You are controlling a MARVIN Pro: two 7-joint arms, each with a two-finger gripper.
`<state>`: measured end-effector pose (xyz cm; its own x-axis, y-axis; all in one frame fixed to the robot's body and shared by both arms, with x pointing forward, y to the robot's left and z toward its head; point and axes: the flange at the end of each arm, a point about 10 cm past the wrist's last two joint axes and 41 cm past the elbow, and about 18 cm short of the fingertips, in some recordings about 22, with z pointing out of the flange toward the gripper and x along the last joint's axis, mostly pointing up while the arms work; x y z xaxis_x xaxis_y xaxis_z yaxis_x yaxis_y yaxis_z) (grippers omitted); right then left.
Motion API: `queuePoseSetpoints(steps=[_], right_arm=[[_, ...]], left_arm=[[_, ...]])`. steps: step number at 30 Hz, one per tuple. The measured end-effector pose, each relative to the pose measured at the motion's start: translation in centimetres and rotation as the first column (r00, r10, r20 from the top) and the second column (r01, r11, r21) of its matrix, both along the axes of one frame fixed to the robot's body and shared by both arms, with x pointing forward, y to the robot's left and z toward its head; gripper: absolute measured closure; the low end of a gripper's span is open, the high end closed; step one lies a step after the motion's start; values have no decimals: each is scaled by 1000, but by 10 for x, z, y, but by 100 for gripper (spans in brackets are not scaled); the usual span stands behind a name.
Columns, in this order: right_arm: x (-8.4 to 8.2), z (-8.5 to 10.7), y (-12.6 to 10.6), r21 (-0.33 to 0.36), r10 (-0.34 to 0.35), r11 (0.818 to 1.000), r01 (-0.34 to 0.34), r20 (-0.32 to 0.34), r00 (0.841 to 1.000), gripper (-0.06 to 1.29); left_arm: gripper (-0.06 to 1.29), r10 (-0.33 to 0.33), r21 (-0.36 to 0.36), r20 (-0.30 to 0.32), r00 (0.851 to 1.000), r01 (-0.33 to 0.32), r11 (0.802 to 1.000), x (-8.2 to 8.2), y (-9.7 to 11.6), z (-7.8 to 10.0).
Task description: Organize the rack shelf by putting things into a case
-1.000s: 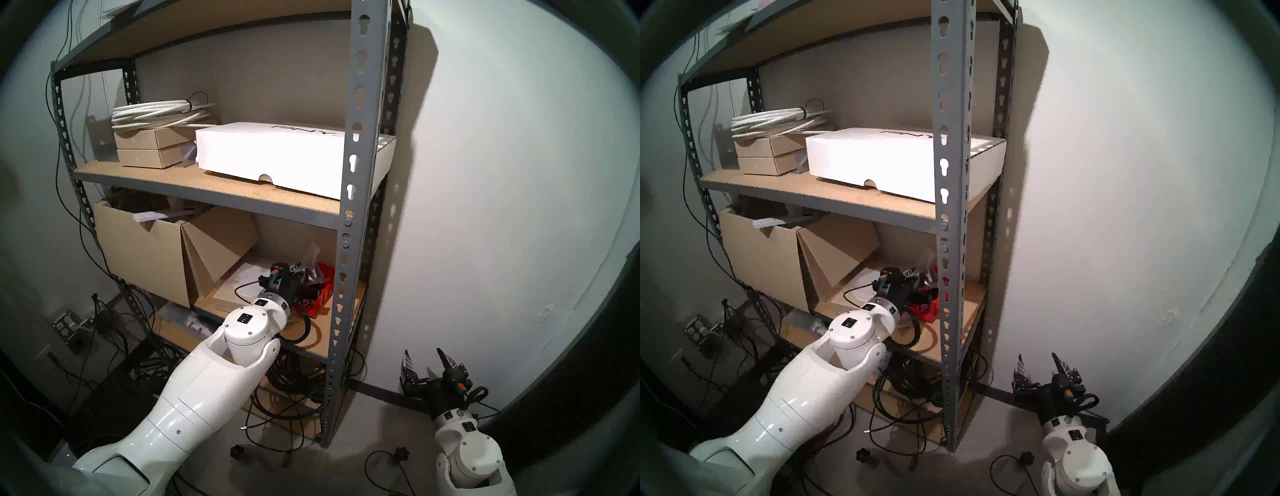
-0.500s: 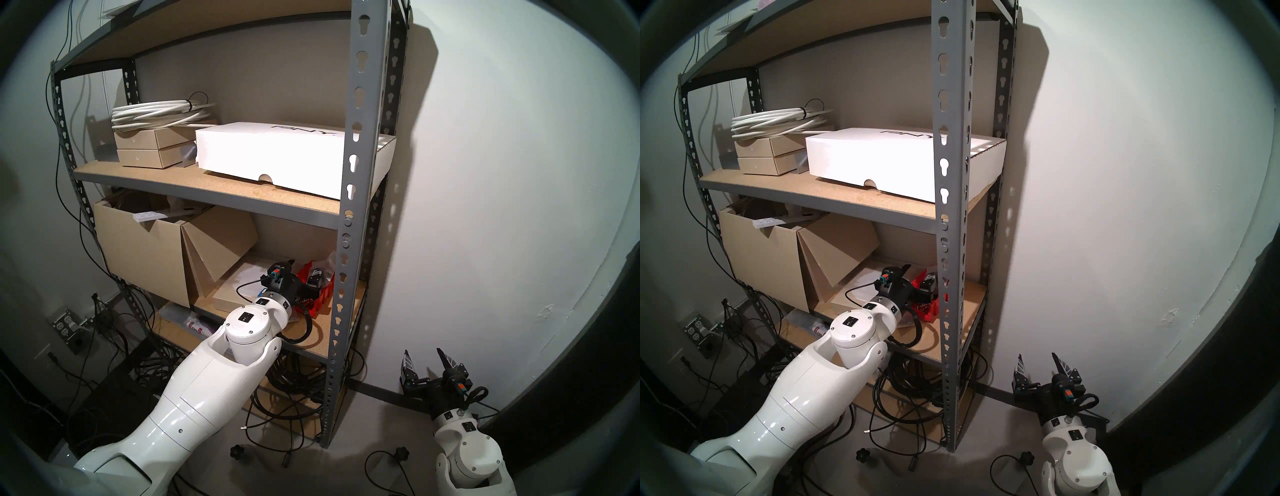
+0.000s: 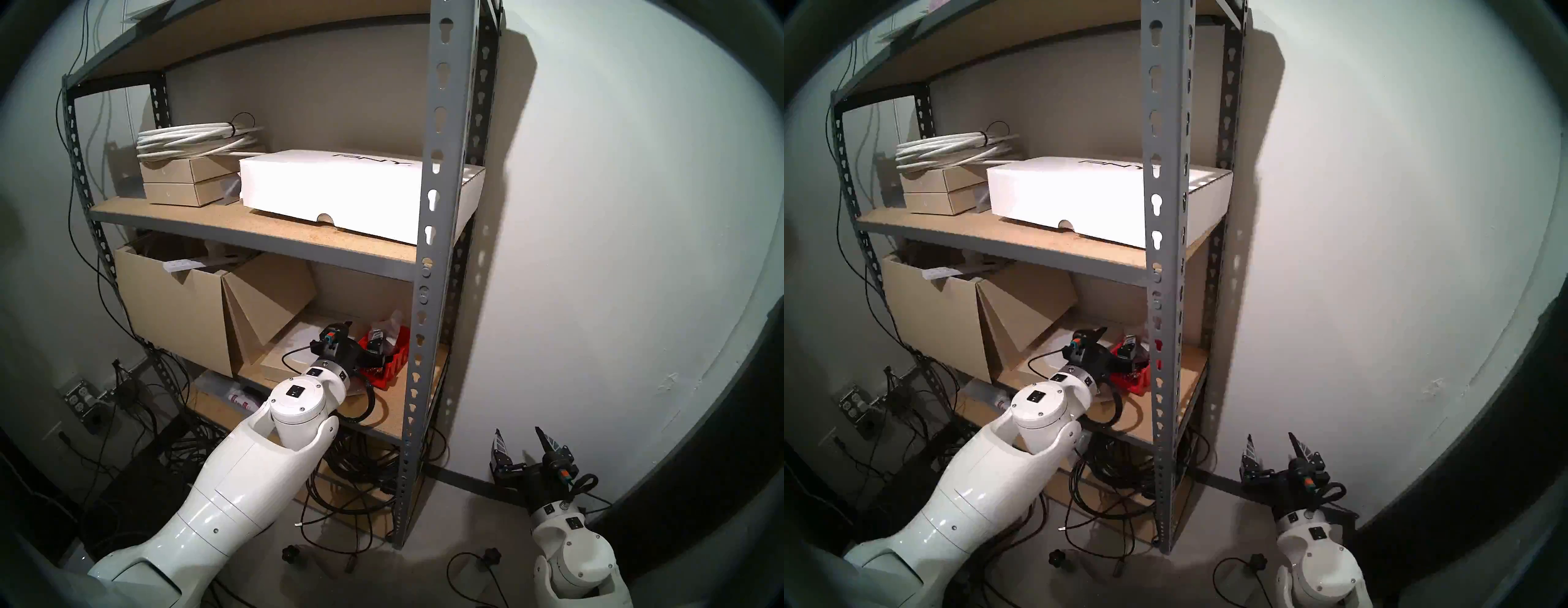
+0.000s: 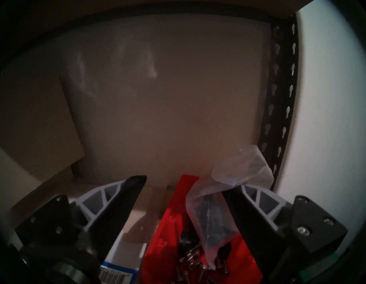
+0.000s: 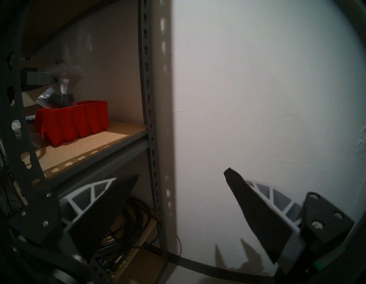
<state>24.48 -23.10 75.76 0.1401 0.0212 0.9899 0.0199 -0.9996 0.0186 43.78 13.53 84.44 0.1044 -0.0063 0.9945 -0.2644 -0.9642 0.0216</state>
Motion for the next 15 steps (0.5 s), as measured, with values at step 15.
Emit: queuePoseSetpoints(steps=[15], right_arm=[[0, 0, 0, 0, 0, 1000, 0, 0, 1000, -3]], left_arm=[[23, -40, 23, -106, 994, 42, 999, -3, -3, -25]])
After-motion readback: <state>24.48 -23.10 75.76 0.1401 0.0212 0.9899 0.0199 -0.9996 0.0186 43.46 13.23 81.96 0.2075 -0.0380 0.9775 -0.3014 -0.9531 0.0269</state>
